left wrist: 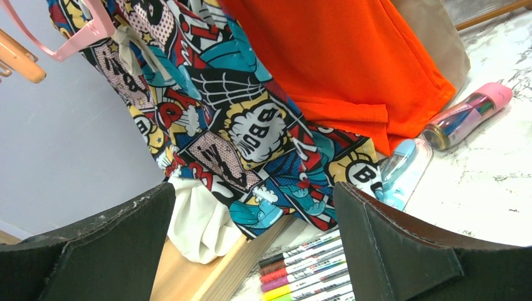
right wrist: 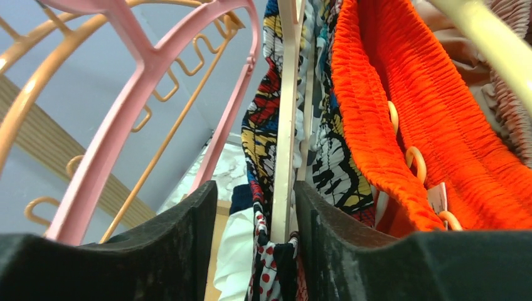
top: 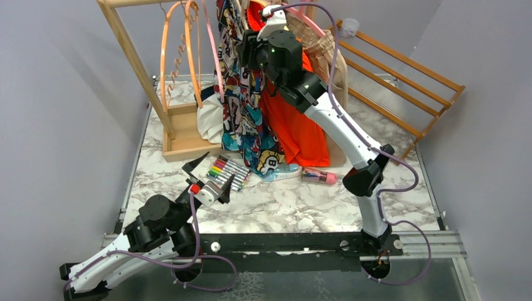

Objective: Place the shorts on the hanger
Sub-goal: Place the hanger at the clothesline, then adjust the hanger on the clothesline.

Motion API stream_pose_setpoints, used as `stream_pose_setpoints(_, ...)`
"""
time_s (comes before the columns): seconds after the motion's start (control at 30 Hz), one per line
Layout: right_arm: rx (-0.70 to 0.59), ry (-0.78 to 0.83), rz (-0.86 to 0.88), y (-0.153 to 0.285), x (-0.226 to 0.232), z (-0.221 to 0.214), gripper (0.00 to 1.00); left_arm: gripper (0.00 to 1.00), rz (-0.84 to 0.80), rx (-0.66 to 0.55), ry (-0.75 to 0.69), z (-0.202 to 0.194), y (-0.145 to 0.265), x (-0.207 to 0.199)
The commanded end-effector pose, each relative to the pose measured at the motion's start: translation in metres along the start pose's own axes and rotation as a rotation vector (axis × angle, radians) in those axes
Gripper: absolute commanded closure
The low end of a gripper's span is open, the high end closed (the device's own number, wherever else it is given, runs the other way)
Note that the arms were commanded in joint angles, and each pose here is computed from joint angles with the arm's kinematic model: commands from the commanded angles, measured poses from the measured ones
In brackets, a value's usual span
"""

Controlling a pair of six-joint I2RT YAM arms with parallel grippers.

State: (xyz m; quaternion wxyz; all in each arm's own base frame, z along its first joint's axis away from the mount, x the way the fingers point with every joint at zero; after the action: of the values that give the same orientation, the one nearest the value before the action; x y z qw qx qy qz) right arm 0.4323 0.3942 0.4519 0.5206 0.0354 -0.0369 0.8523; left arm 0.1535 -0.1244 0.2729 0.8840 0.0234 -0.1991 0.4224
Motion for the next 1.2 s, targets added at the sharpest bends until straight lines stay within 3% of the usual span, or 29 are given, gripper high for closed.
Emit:
stream_pose_setpoints(0.0, -0.035, -0.029, 0.067, 0.034, 0.000, 0.041, 0.45, 0.01, -0.016, -0.012, 0.005, 0.001, -0.002, -0.003)
stream_pose_setpoints(0.23, 0.023, 0.009, 0.115, 0.077, -0.006, 0.058, 0.29, 0.01, -0.020, -0.008, 0.002, 0.000, -0.002, -0.005)
stream_pose_setpoints(0.47, 0.149, 0.035, 0.147, 0.106, -0.011, 0.029, 0.29, 0.01, -0.021, -0.012, 0.000, 0.001, -0.002, -0.004)
stream_pose_setpoints(0.8, 0.256, 0.051, 0.158, 0.098, -0.009, -0.019, 0.29, 0.01, -0.023, -0.013, 0.002, 0.000, -0.002, -0.005)
stream_pose_setpoints(1.0, 0.274, 0.095, 0.098, 0.084, -0.017, -0.034, 0.34, 0.01, -0.017, -0.015, 0.003, 0.001, -0.001, -0.003)
stream_pose_setpoints(1.17, 0.300, 0.103, 0.098, 0.081, -0.016, -0.041, 0.55, 0.01, -0.015, -0.014, 0.003, 0.001, -0.001, -0.003)
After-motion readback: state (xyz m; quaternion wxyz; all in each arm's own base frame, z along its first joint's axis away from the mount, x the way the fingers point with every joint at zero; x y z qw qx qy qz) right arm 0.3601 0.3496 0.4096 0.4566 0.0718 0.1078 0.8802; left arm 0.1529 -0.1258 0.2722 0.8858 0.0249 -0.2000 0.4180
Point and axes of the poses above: each gripper's point midway between its finger pads, its own y axis back along the fingers, its own x axis along the line the jaws close on, z = x × y, the point moved 2 cm from there along y, back along the fingers, and after that the axes turned 6 degrees about y, right-handed, at the moved point
